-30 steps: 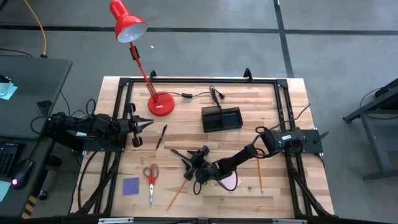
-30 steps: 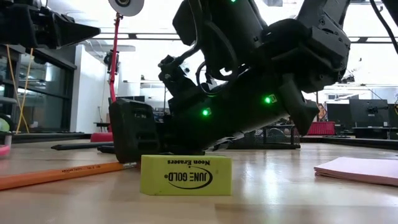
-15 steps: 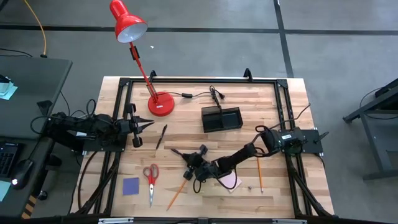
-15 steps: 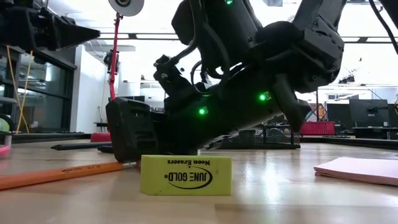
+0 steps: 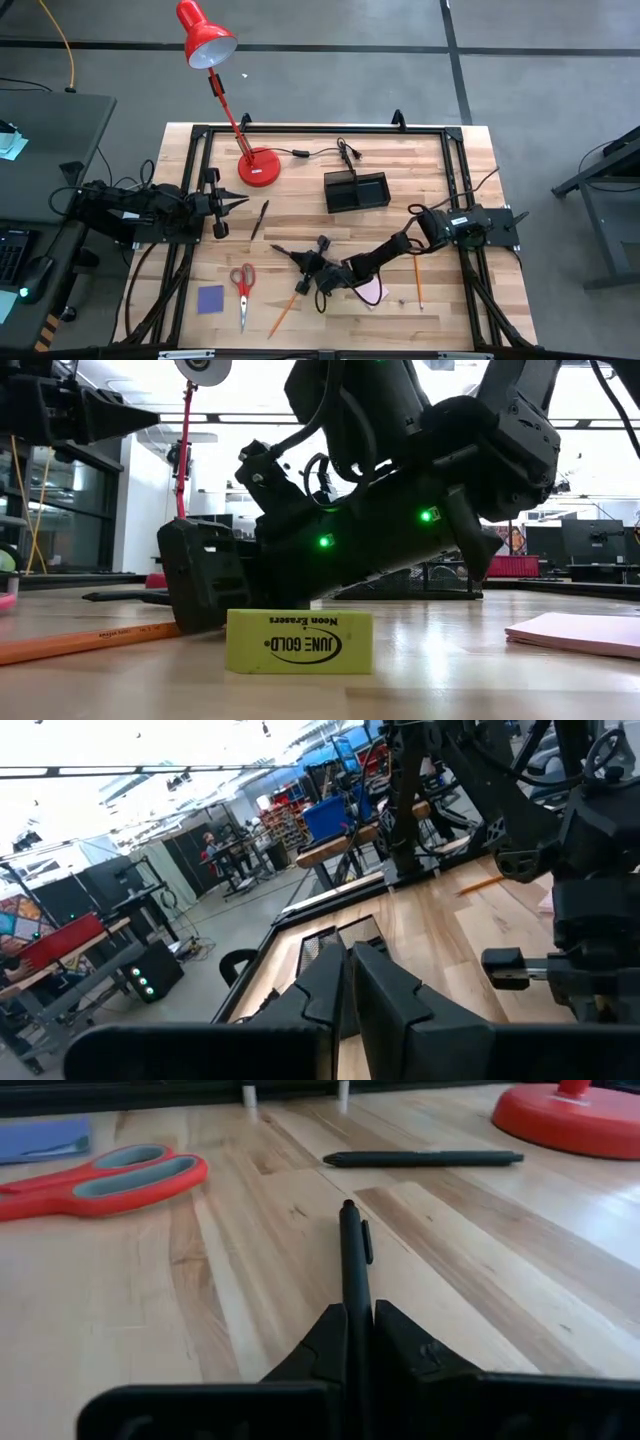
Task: Pick and place office supplies into organizer
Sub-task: Put the bottom black pen into the desk organizer
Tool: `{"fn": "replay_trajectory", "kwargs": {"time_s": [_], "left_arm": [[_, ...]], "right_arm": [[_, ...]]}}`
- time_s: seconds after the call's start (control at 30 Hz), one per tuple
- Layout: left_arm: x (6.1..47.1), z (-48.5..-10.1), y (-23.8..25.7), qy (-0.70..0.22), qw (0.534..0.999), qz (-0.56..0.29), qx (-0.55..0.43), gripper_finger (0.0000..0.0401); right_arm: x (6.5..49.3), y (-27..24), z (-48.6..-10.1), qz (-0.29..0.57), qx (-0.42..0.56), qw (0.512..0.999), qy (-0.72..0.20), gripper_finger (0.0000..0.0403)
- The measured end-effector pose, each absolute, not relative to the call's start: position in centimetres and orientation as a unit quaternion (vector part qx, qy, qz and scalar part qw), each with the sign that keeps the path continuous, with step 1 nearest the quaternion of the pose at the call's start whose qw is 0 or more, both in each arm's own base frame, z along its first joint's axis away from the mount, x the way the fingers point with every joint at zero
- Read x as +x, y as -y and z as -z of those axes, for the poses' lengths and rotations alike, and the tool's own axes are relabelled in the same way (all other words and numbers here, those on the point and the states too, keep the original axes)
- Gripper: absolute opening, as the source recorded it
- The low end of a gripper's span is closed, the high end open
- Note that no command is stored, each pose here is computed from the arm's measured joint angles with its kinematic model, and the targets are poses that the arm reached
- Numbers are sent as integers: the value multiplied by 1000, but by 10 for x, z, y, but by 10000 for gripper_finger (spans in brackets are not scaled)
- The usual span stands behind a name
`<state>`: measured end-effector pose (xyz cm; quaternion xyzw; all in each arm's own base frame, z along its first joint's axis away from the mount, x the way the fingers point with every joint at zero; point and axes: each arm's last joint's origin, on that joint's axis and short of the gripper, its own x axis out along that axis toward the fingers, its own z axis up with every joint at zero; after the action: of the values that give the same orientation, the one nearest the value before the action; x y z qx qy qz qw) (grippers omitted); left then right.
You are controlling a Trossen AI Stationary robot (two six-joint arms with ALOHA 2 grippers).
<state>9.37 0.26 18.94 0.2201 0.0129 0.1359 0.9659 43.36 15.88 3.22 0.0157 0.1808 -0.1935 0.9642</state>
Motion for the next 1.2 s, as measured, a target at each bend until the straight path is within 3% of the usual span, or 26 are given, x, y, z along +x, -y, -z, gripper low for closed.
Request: {"fn": "replay_trajectory", "kwargs": {"time_s": [0.53, 0.77, 1.07, 1.2], "left_arm": [[94, -185, -2, -34, 970, -130, 203, 19], [94, -184, -2, -33, 975, -130, 179, 19], [98, -173, -2, -13, 980, -124, 155, 20], [99, -169, -1, -3, 982, -122, 142, 45]], "right_arm": [[427, -165, -70, 216, -126, 949, -193, 7], [384, -149, -66, 244, -97, 950, -170, 7], [324, -137, -87, 241, -43, 968, -56, 7], [317, -140, -95, 235, -52, 970, -31, 7]]}}
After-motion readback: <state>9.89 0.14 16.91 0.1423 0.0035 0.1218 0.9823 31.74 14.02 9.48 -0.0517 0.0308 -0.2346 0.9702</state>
